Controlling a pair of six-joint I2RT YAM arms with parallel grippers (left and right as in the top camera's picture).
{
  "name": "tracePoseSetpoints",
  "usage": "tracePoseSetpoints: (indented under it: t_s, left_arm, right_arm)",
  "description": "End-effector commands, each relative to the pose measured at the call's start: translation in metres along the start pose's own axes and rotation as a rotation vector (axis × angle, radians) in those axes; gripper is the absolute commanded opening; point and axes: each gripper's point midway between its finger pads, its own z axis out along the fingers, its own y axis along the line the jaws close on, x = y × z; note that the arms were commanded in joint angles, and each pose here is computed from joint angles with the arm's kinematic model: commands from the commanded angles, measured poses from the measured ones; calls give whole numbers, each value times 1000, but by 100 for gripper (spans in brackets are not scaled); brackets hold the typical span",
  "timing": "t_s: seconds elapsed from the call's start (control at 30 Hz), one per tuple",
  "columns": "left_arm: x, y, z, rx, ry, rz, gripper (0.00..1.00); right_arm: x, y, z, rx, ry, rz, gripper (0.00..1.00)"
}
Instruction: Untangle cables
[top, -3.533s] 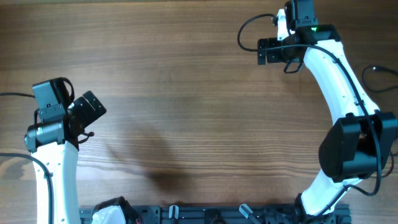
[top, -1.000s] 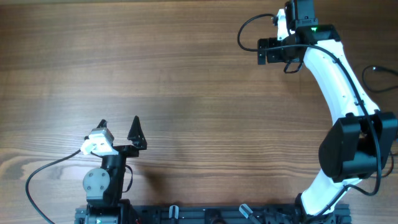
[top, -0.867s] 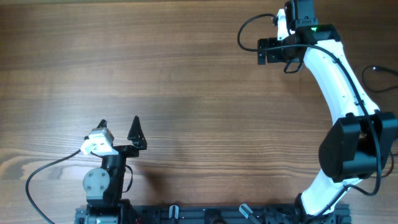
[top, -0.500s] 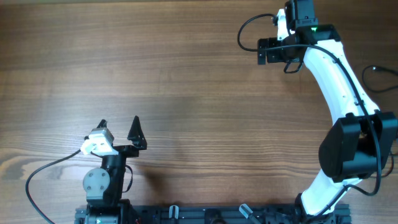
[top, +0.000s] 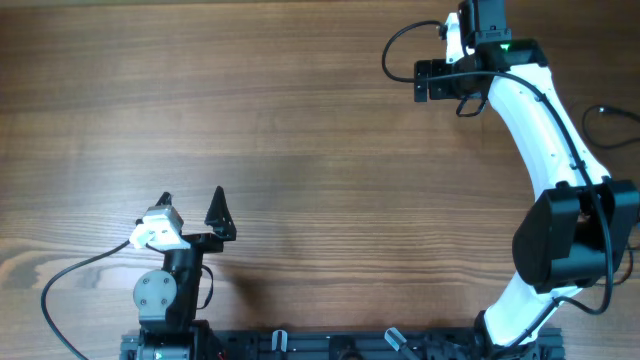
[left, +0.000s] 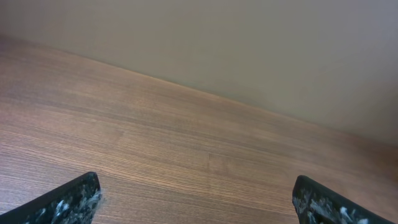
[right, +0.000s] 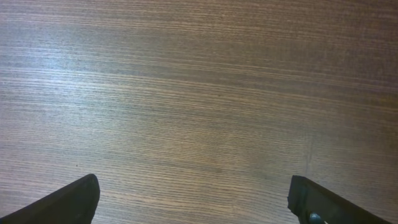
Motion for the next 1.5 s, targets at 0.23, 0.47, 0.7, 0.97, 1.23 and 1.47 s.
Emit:
tracePoseSetpoints:
  t_s: [0.23,0.47,0.7,0.97,1.23,1.47]
  left_arm:
    - [1,-1,0,3,4,14,100]
    - [1,-1,0,3,4,14,100]
    - [1,-1,0,3,4,14,100]
    - [1,-1,0,3,4,14,100]
    - [1,-1,0,3,4,14,100]
    - [1,-1,0,3,4,14,100]
  right_arm:
    - [-68,10,-91,-35,-397,-48,100]
    - [-55,12,-156,-54,-691,-61,100]
    - [18,10,-175,-61,-917,-67,100]
    - [110,7,-157,-67,-1058,-73,100]
    - [152,5,-148,-68,-1158,-76,100]
    - [171,4,-132,-65,-1120,-78,100]
